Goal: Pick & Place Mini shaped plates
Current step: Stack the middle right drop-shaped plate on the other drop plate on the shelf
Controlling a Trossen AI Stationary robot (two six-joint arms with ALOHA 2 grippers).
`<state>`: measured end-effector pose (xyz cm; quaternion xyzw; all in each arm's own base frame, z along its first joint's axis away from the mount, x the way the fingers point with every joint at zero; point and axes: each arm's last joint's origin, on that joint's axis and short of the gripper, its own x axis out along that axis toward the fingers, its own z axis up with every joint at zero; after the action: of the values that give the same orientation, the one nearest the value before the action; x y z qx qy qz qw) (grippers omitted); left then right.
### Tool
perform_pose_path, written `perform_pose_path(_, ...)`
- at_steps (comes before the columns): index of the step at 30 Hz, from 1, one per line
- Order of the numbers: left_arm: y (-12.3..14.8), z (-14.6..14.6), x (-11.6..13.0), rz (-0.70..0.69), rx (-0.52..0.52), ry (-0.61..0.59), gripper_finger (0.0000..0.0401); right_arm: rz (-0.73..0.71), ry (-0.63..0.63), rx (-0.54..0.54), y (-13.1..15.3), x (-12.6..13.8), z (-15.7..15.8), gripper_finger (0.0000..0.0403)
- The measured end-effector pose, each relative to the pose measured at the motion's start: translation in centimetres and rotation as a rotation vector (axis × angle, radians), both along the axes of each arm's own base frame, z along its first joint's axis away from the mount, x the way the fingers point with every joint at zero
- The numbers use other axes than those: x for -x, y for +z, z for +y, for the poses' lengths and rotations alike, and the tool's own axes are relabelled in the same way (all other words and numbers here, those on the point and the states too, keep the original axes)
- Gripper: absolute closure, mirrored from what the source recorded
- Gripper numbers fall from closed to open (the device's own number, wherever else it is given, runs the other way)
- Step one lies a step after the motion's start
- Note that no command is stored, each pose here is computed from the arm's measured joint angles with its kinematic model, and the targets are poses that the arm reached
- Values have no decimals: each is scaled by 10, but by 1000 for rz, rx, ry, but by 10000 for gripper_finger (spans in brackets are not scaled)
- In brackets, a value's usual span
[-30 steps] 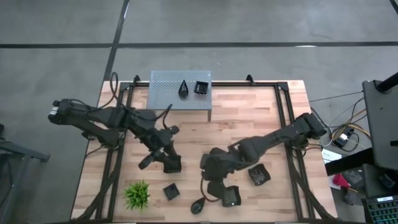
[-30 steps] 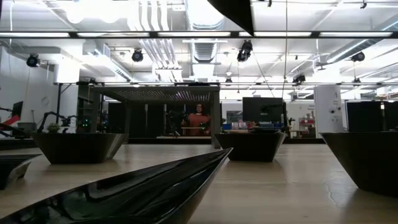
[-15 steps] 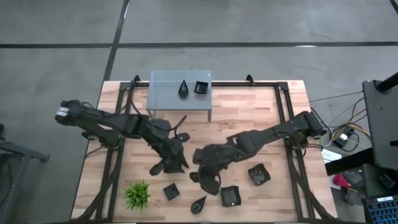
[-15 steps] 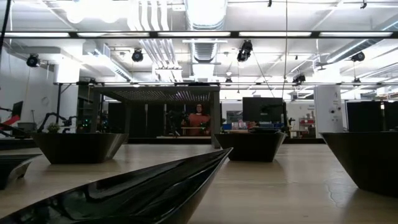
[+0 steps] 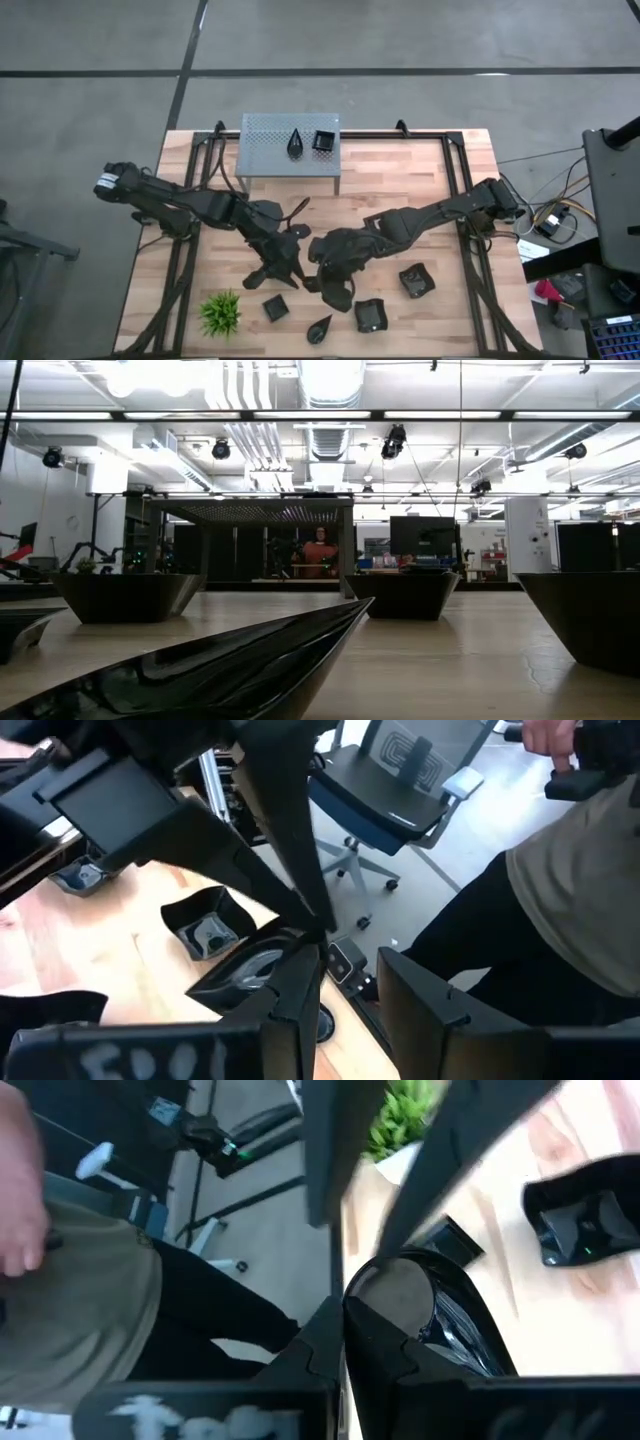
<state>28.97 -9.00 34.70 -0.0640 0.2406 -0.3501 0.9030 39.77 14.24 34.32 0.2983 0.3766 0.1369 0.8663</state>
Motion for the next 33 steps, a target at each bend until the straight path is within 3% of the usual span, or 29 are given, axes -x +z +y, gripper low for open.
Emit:
perform_pose_path(15, -1, -1, 1, 14, -3, -19, 310, -61, 27, -16, 5, -3, 1, 395)
perform_pose_path(33, -2, -2, 2, -2, -16, -56, 397, -72, 26, -15, 5, -3, 1, 395)
